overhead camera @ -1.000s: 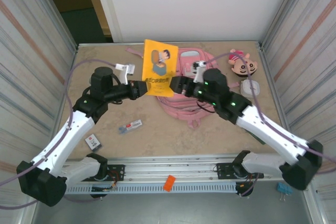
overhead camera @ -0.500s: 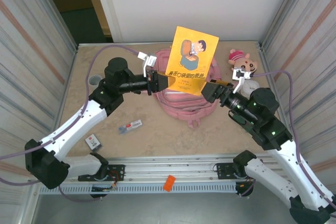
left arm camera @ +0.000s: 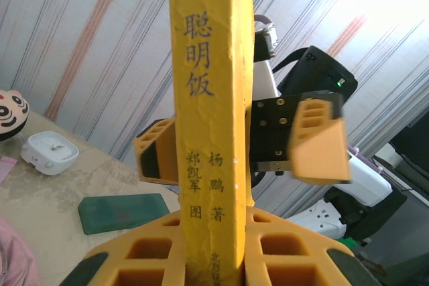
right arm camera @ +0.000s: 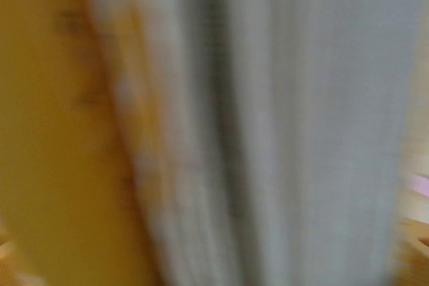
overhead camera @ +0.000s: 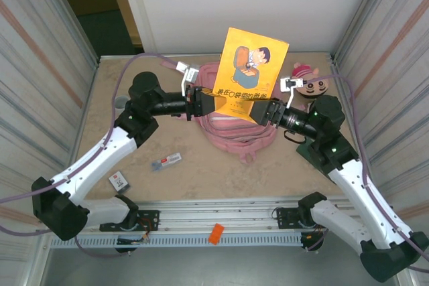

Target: Pack books, pencil case, and school supplies into a backpack

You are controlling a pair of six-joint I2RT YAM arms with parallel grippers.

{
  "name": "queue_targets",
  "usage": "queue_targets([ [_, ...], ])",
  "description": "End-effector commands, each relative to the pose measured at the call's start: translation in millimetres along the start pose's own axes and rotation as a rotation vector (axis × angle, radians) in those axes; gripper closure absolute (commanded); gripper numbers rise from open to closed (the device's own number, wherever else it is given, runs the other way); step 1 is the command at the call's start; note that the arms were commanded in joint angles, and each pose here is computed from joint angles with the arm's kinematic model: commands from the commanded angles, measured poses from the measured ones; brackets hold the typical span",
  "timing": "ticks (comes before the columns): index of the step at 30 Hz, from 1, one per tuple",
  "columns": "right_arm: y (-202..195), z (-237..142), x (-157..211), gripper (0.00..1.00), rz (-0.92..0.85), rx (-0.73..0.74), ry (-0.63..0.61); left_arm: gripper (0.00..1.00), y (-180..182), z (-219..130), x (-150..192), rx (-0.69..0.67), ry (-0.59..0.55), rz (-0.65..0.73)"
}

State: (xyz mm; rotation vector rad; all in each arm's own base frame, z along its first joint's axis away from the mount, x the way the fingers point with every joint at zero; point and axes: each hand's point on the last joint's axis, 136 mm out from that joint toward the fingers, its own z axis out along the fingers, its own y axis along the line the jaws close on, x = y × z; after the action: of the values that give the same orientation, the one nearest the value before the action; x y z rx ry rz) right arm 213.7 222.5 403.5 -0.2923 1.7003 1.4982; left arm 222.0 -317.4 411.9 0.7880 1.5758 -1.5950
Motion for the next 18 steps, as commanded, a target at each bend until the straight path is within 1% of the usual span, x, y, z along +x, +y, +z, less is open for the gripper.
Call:
queue_targets([
  [1,60.9,-11.1,-10.7,0.01,-0.105,-0.218,0.009,0.94,-31.1,-7.1,-26.2,0.037,-0.07,0.132],
  [3,64.1,-16.2,-11.4,0.0,-0.136,-0.209,-0.008,0.94,-23.4,-7.2,-24.8,0.002,-0.076,0.133],
  [6,61.7,-20.9,-13.4,0.12,-0.156,-0.175,-0.039,0.93,-15.6,-7.5,-21.6,-0.03,-0.076,0.136],
  [12,47.9,-24.7,-22.3,0.52,-0.176,-0.088,-0.111,0.93,-8.8,-7.8,-14.8,-0.052,-0.062,0.137],
  [15,38.5,-26.1,-26.8,0.81,-0.189,-0.03,-0.138,0.9,-4.7,-11.6,-10.5,-0.089,-0.056,0.156],
  [16,33.4,-26.4,-27.4,0.86,-0.202,0.001,-0.141,0.86,-0.8,-13.9,-8.8,-0.119,-0.054,0.159],
  [18,27.0,-26.9,-27.4,0.89,-0.248,0.047,-0.135,0.8,5.8,-17.6,-4.5,-0.17,-0.039,0.169],
])
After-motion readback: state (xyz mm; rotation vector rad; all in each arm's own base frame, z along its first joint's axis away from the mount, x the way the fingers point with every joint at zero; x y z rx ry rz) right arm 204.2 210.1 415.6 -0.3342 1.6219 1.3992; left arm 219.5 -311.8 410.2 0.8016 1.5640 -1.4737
